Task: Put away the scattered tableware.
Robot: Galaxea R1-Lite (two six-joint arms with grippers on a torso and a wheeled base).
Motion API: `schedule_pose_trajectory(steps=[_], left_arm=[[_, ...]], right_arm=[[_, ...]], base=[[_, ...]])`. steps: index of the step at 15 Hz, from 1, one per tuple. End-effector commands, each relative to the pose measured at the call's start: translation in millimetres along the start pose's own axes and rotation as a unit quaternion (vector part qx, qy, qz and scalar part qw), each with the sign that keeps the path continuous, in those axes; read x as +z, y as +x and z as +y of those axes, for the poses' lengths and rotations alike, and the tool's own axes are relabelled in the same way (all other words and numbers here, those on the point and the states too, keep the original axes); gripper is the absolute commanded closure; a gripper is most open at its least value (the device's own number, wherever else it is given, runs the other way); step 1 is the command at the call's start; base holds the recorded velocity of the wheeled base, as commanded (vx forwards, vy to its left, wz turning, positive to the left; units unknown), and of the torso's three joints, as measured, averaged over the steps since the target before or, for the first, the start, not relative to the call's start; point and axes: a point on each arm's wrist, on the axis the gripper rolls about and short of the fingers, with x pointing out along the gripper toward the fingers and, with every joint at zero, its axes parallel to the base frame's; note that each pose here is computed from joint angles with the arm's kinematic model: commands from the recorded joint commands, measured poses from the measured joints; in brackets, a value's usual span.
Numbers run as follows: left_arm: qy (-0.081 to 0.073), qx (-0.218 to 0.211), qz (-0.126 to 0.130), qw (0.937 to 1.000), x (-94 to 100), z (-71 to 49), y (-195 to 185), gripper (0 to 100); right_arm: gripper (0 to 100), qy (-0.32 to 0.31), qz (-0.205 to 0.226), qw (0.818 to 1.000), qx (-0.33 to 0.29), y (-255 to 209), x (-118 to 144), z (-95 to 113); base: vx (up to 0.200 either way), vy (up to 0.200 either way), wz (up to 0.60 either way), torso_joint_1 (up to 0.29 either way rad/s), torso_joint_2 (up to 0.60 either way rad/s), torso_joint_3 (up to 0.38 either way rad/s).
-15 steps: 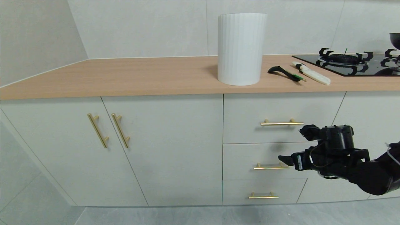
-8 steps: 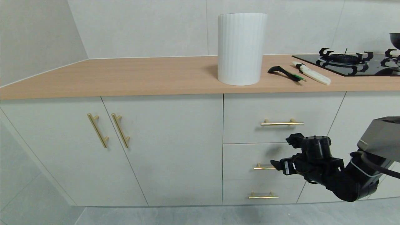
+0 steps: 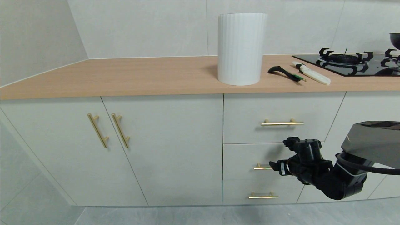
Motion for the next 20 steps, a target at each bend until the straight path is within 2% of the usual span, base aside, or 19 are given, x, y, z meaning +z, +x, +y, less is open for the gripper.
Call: schedule_pose_trajectory(steps=[1,4,9,20], left_arm=[[0.000,0.000,0.000,1.0000,-0.1,0.0,0,0],[0.000,0.000,0.000,1.0000,-0.1,0.0,0,0],[0.000,0.000,0.000,1.0000,-0.1,0.0,0,0],[0.000,0.000,0.000,1.0000,-0.1,0.0,0,0]], right_arm=[[0,0.000,0.008,1.000,-0.003,10,-6,0],[0,0.028,0.015,0.999,-0.009,30,-15,0],[0,0.028,0.020,0.999,-0.017,43,-22,1],[0,0.026,0.034,0.999,-0.022,44,-30,-2]], base=[[0.000,0.000,0.00,0.000,0.00,0.000],[0.000,0.000,0.00,0.000,0.00,0.000],[0.000,0.000,0.00,0.000,0.00,0.000],[0.000,0.000,0.00,0.000,0.00,0.000]])
